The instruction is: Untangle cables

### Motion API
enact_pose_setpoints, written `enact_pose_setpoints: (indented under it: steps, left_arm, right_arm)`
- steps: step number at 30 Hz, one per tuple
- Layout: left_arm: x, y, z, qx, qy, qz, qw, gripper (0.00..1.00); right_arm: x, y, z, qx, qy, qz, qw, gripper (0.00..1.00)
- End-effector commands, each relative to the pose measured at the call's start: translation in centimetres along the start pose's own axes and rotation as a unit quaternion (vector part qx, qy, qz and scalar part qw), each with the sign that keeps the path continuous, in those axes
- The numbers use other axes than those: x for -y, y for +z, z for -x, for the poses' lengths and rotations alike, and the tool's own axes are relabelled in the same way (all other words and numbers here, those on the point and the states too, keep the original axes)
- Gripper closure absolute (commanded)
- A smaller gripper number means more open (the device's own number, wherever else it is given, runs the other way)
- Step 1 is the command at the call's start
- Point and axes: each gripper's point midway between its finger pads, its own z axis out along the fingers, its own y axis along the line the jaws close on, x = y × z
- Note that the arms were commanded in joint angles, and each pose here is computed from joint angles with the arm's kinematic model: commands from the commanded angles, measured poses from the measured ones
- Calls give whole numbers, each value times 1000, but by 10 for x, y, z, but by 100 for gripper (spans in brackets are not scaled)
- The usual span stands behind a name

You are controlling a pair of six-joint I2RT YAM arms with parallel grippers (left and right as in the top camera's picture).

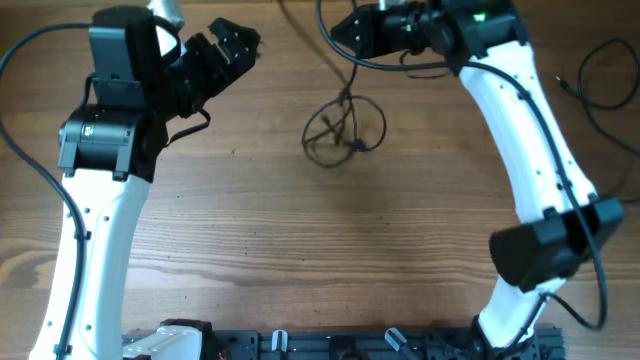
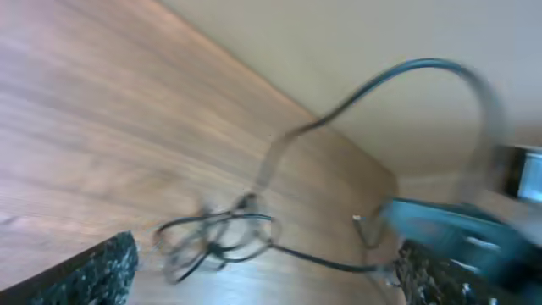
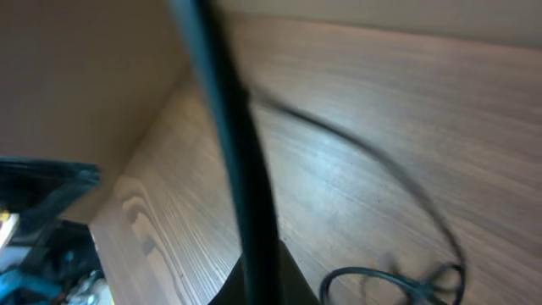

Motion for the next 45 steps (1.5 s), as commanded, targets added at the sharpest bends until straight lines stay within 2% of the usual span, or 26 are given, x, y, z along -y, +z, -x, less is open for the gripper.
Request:
enact_pose_setpoints:
  steps: [1,3,7,11,15,20,25,28,31,33,39,43,45]
  left_arm:
    - [-26,12,-4,-10,19,60,998,3]
    - [-31,33,-25,-57,18,65,996,7]
    - [-37,84,-66,-139,60,63,986,14]
    - [-39,130,-106,-213,135,34,967,15]
    - [-63,160,-126,-247,130,55,959,15]
    - [-78,183,-136,-259,125,65,955,15]
    - [-86,190,-141,-267,122,70,953,14]
    - [-89,193,-143,-271,120,73,952,14]
    - [-92,195,-145,-274,119,76,951,14]
    - [-92,195,-145,-274,119,76,951,14]
    - [-80,196,-162,-288,148,63,944,15]
    - [-53,194,-201,-320,181,35,929,16]
    - [-44,190,-218,-339,158,33,927,20]
  right_arm:
    - [-54,-69,41,91,-35,1,995,96]
    - [-71,-94,53,123,-34,7,992,96]
    - [-93,-123,57,147,-8,18,989,96]
    - [-76,-134,45,140,29,-31,989,96]
    - [-64,-150,50,150,40,-30,987,95]
    - [-89,-212,85,230,-17,0,973,96]
    - [-112,-291,113,339,-67,-48,937,96]
    - [-113,-346,123,412,-81,-112,901,96]
    - [-93,-386,126,460,-73,-198,862,96]
    - [-73,-387,121,453,-51,-238,858,96]
    - [-24,-344,100,360,-8,-263,895,96]
    - [-1,-326,91,323,24,-269,907,95]
    - [3,-323,89,315,26,-271,909,96]
